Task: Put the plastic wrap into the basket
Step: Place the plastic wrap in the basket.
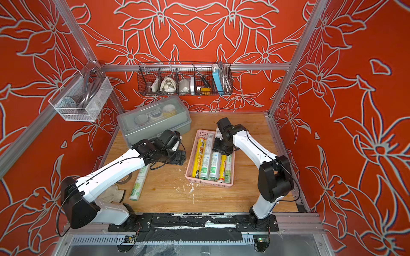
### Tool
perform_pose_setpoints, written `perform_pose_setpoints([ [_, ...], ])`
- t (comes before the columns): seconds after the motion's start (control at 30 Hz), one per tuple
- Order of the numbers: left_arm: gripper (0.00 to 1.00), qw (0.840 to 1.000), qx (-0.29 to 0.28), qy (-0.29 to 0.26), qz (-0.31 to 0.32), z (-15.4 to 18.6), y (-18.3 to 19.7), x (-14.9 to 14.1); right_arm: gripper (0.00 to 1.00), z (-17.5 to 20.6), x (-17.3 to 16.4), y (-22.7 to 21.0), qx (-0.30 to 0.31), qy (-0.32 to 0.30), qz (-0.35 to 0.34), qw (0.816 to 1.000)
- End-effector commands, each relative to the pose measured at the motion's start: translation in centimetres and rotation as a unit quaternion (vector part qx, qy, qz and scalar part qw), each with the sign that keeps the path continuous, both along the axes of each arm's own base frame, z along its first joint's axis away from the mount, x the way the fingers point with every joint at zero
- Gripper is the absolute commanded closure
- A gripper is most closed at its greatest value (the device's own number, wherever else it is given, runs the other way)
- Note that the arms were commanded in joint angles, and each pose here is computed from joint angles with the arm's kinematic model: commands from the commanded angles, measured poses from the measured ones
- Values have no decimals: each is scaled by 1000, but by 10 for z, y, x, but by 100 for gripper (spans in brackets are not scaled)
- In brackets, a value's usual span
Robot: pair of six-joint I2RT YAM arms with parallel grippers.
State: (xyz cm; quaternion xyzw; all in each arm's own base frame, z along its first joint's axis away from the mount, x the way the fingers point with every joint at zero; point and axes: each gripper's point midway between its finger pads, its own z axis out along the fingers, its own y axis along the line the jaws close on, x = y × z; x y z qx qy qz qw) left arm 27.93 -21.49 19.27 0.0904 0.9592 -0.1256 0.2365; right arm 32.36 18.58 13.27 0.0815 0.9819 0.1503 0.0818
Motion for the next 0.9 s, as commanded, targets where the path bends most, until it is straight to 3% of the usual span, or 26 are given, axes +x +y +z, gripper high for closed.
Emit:
perform_pose_setpoints([
  [0.0,29,1000,-3,-14,3,8,4,1,61,6,10,2,-6,-23,-14,1000],
  [0.6,29,1000,-4,-15,2,8,3,2,60,-27,5,-3,-40,3,-8,999],
  [0.8,29,1000,-3,-15,1,8,3,3,56,-37,7,-3,-51,13,-3,999],
  [0.87,29,1000,-2,-15,1,7,3,3,50,-37,7,-2,-56,14,0,998],
])
